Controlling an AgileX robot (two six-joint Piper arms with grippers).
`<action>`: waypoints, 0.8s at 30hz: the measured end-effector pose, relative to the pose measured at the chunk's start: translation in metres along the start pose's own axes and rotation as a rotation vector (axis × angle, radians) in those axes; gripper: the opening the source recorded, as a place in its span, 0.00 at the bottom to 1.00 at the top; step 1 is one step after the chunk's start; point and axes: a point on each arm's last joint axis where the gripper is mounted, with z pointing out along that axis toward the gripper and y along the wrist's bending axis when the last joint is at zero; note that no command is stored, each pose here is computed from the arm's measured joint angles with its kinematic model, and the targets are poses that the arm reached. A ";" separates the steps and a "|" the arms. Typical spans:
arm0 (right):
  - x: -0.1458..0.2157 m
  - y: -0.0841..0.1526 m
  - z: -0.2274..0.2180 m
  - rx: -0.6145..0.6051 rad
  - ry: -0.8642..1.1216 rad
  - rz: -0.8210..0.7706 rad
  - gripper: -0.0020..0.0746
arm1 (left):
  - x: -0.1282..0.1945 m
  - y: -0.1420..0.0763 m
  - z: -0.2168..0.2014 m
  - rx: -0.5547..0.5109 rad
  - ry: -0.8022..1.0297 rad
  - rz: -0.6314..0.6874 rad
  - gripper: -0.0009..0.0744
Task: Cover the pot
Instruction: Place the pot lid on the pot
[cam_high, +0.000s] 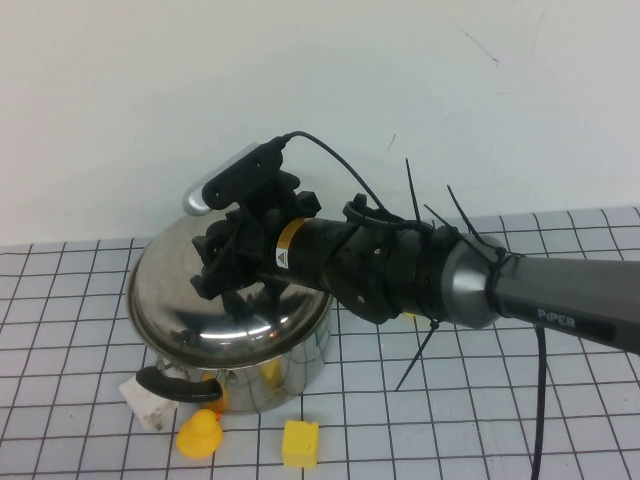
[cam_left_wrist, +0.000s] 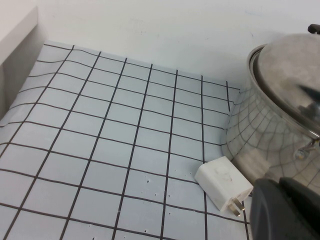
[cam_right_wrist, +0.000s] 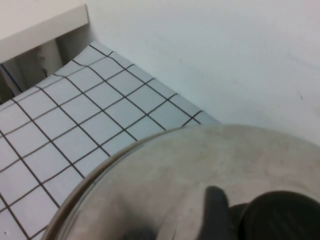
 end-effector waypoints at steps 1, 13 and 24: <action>0.000 0.000 0.000 0.000 -0.003 0.000 0.58 | 0.000 0.000 0.000 0.000 0.000 0.000 0.01; -0.052 -0.004 -0.047 0.014 -0.090 -0.062 0.71 | 0.000 0.000 0.000 0.000 0.000 0.000 0.01; -0.113 -0.011 -0.220 0.093 -0.029 -0.078 0.08 | 0.000 0.000 0.000 0.000 0.000 0.000 0.01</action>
